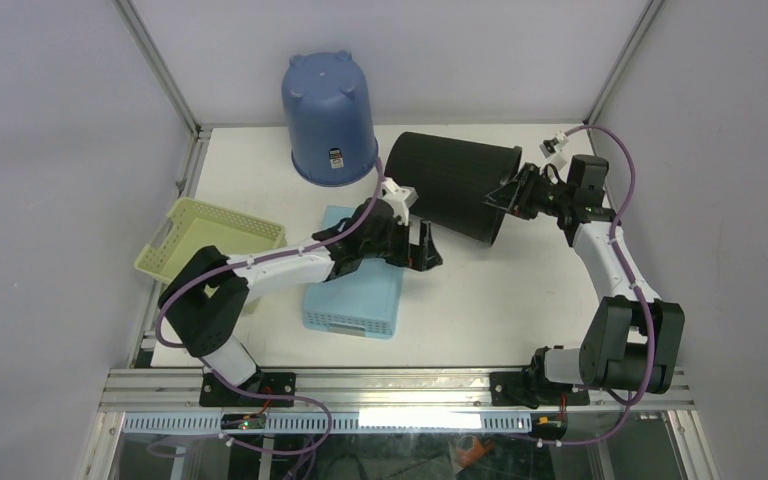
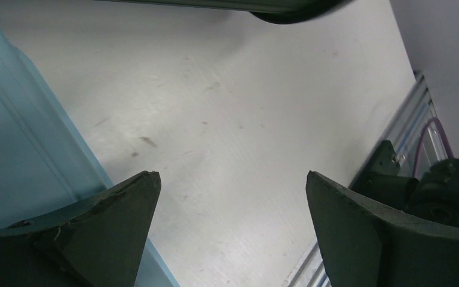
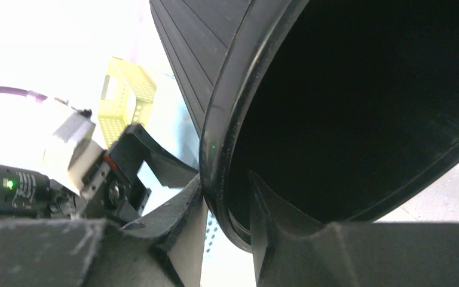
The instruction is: Turn the large container upside down
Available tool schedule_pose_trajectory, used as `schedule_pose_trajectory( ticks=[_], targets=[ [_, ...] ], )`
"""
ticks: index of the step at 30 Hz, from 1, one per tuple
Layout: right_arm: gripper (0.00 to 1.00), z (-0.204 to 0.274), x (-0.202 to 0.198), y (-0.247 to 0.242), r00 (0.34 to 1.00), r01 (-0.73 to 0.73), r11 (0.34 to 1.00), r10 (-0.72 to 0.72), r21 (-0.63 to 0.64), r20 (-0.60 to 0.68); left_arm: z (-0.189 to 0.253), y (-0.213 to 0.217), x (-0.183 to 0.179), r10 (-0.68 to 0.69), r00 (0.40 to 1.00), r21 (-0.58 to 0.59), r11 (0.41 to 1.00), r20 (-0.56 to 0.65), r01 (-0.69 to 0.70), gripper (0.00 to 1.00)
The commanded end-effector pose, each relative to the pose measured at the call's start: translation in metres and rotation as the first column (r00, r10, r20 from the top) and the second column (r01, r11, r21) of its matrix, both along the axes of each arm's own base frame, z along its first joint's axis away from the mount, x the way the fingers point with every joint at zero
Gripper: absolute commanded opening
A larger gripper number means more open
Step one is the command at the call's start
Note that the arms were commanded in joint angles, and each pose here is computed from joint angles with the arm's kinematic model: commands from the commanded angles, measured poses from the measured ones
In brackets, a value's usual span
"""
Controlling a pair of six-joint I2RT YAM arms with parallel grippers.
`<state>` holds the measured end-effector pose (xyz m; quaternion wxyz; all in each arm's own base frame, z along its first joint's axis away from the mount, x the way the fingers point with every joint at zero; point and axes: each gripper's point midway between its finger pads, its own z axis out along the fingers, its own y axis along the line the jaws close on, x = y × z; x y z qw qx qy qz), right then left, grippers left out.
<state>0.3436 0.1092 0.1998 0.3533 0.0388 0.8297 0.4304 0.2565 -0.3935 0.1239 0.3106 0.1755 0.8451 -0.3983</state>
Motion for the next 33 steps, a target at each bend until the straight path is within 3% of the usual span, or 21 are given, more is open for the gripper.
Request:
schedule_pose_trajectory(
  ticks=[1, 4, 9, 12, 16, 21, 28, 33],
  targets=[
    [0.32, 0.005, -0.002, 0.001, 0.999, -0.017, 1.0, 0.019, -0.024, 0.049, 0.002, 0.059, 0.034, 0.194, 0.98, 0.09, 0.976, 0.04, -0.196, 0.99],
    [0.34, 0.003, -0.003, 0.002, 0.999, -0.026, 0.999, 0.027, -0.021, 0.042, 0.023, 0.07, 0.045, 0.207, 0.977, 0.056, 0.976, 0.051, -0.21, 0.99],
    [0.45, 0.003, -0.003, -0.001, 0.999, -0.002, 0.999, 0.003, -0.034, 0.037, 0.103, 0.061, 0.066, 0.196, 0.971, -0.072, 0.98, 0.134, -0.188, 0.99],
    [0.49, 0.007, -0.001, -0.008, 0.998, 0.047, 0.997, -0.045, -0.064, 0.036, 0.133, 0.068, 0.095, 0.257, 0.959, -0.135, 0.961, 0.122, -0.24, 0.99],
    [0.59, 0.015, 0.003, -0.021, 0.99, 0.14, 0.982, -0.137, -0.124, 0.037, 0.149, 0.082, 0.142, 0.338, 0.932, -0.16, 0.935, 0.135, -0.316, 0.99],
    [0.65, 0.032, 0.009, -0.037, 0.963, 0.268, 0.939, -0.26, -0.215, 0.066, 0.143, 0.083, 0.195, 0.371, 0.915, -0.154, 0.925, 0.156, -0.349, 0.99],
    [0.61, 0.041, 0.025, -0.039, 0.933, 0.359, 0.87, -0.348, -0.339, 0.096, 0.123, 0.078, 0.235, 0.326, 0.94, -0.219, 0.929, 0.101, -0.299, 0.99],
    [0.4, 0.034, 0.041, -0.034, 0.932, 0.361, 0.866, -0.352, -0.345, 0.09, 0.113, 0.068, 0.24, 0.264, 0.961, -0.272, 0.934, 0.084, -0.232, 0.99]
  ],
)
